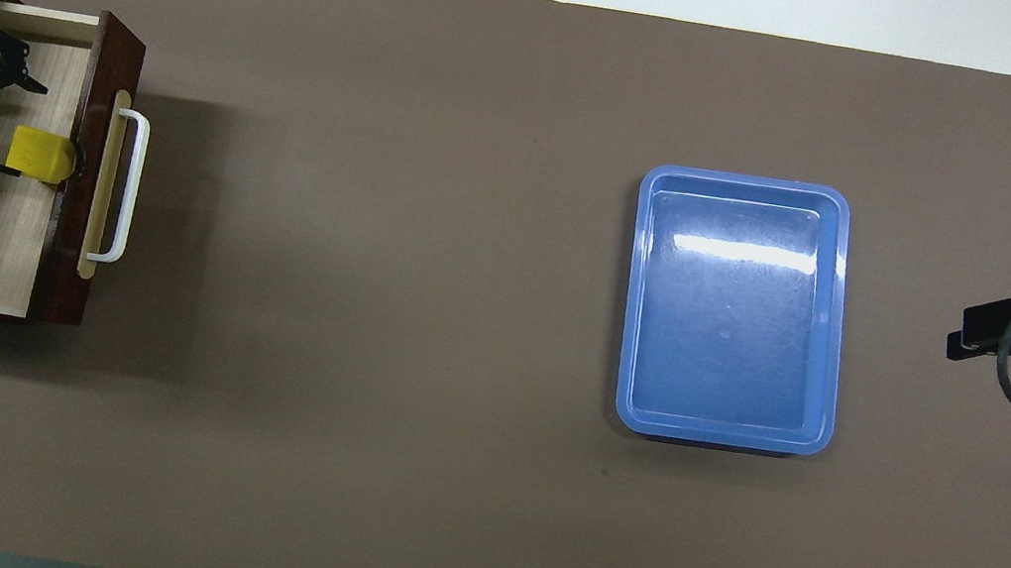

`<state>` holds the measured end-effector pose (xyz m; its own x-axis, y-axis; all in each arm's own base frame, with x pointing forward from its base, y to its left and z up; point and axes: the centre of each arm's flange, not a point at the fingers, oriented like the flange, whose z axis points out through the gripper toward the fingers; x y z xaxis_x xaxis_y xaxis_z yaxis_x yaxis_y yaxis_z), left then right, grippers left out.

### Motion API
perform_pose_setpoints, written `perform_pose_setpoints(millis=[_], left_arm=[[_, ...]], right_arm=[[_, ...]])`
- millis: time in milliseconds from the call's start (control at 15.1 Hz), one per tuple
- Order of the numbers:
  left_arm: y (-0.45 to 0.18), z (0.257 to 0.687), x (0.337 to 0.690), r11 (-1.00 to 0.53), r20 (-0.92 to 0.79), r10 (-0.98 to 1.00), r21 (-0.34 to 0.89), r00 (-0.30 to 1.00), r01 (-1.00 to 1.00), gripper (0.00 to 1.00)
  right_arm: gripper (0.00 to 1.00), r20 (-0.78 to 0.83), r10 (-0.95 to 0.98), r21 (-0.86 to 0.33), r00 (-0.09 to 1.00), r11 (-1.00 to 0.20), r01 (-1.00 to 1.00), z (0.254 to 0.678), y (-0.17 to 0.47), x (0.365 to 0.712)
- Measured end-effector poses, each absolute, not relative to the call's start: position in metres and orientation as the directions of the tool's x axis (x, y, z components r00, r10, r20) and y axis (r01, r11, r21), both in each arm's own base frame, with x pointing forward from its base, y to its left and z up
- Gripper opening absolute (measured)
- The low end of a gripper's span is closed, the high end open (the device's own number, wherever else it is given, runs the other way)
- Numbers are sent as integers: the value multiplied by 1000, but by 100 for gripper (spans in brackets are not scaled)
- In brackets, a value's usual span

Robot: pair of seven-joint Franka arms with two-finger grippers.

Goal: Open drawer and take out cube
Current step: 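Lift the cube with the left gripper while the right gripper approaches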

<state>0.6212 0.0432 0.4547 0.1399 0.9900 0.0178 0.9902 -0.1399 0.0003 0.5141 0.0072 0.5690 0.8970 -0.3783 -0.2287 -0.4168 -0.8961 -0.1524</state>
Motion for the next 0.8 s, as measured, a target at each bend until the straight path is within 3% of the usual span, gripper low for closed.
perform_pose_setpoints(millis=[464, 795], left_arm=[[41, 455, 620, -144, 18, 989, -10, 144, 990, 100], [40, 459, 620, -151, 26, 988, -24, 152, 988, 100]], right_arm=[[100, -343, -617, -171, 708, -700, -694, 548, 37, 512], [100, -365, -641, -161, 676, -671, -723, 540, 41, 515]])
